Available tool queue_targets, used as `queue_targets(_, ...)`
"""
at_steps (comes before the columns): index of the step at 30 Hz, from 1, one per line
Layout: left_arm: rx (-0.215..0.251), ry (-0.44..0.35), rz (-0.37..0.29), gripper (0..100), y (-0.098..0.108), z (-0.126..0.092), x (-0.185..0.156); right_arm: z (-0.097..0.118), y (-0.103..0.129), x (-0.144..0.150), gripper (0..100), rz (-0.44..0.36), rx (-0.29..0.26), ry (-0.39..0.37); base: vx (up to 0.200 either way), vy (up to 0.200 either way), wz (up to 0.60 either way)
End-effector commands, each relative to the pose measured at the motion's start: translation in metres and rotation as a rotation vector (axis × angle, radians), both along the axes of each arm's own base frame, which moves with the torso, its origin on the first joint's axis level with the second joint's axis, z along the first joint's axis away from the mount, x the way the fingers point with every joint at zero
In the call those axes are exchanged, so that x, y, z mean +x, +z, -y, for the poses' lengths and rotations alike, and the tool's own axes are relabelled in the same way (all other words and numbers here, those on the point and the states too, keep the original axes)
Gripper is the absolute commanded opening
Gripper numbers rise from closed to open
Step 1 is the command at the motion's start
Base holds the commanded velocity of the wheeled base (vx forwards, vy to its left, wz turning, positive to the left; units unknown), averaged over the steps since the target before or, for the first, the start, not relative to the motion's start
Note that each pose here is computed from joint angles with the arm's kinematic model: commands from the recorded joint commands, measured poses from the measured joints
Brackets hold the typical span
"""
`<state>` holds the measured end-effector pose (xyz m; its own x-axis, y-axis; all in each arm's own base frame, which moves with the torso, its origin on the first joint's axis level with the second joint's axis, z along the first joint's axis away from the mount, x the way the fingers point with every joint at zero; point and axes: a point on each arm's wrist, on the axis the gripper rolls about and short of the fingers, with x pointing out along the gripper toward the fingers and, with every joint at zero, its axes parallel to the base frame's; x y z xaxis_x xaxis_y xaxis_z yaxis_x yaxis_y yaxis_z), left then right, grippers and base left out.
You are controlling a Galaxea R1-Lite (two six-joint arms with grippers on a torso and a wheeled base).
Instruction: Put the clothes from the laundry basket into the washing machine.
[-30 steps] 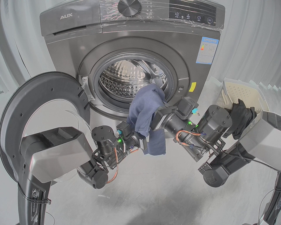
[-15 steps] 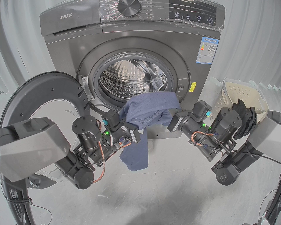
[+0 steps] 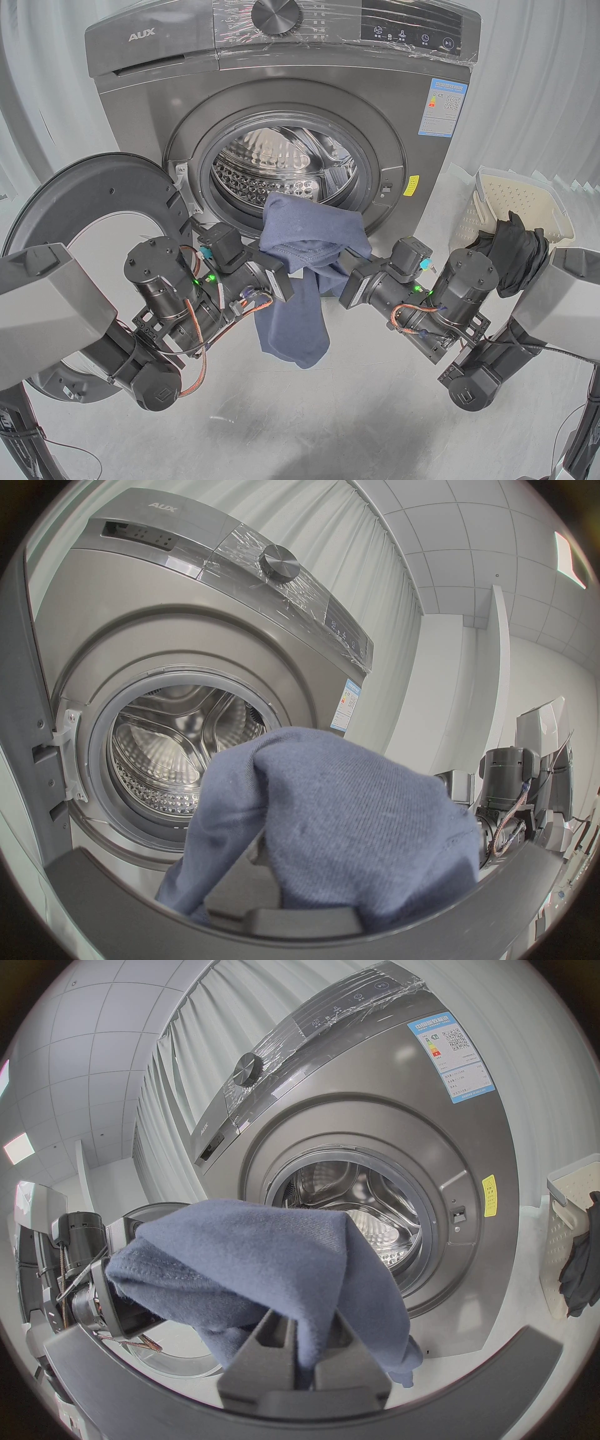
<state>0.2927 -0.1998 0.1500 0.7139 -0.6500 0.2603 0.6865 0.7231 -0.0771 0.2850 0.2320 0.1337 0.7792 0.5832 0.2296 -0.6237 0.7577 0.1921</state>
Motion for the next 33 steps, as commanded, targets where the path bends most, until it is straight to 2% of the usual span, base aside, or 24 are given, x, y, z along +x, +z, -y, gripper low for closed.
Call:
queue_targets(1, -0.016, 0.0, 0.014, 0, 0.007, -0.003, -0.003, 0.004, 0.004, -0.007, 100, 0.0, -0.003, 0.006, 0.0, 0.0, 0.0)
queue_targets(2, -0.016, 0.004, 0.016, 0, 0.008, -0.003, -0.004, 0.005, 0.004, -0.009, 100, -0.002, -0.005, 0.009, 0.0, 0.0, 0.0)
queue_targets(7, -0.007, 0.01, -0.003, 0, 0.015, -0.021, -0.028, 0.03, 0.003, -0.043, 100, -0.022, -0.096, 0.083, 0.0, 0.0, 0.0)
queue_targets(10, 0.012, 0.014, -0.031, 0, 0.013, -0.034, -0.044, 0.04, 0.007, -0.062, 100, -0.02, -0.118, 0.132, 0.0, 0.0, 0.0)
queue_targets(13, 0.015, 0.018, -0.032, 0, 0.015, -0.04, -0.051, 0.049, 0.011, -0.076, 100, -0.019, -0.123, 0.157, 0.0, 0.0, 0.0)
queue_targets(16, 0.014, 0.024, -0.02, 0, 0.018, -0.042, -0.053, 0.055, 0.014, -0.082, 100, -0.013, -0.123, 0.157, 0.0, 0.0, 0.0)
queue_targets(18, 0.01, 0.049, -0.008, 0, 0.021, -0.049, -0.051, 0.058, 0.01, -0.087, 100, -0.028, -0.142, 0.157, 0.0, 0.0, 0.0)
queue_targets(27, 0.047, 0.116, -0.049, 0, 0.009, -0.07, -0.049, 0.077, -0.008, -0.069, 100, -0.091, -0.19, 0.064, 0.0, 0.0, 0.0)
queue_targets(29, 0.052, 0.123, -0.052, 0, 0.008, -0.072, -0.049, 0.077, -0.01, -0.068, 100, -0.095, -0.193, 0.062, 0.0, 0.0, 0.0)
queue_targets(33, 0.091, 0.141, -0.063, 0, 0.001, -0.076, -0.048, 0.081, -0.008, -0.065, 100, -0.089, -0.187, 0.044, 0.0, 0.0, 0.0)
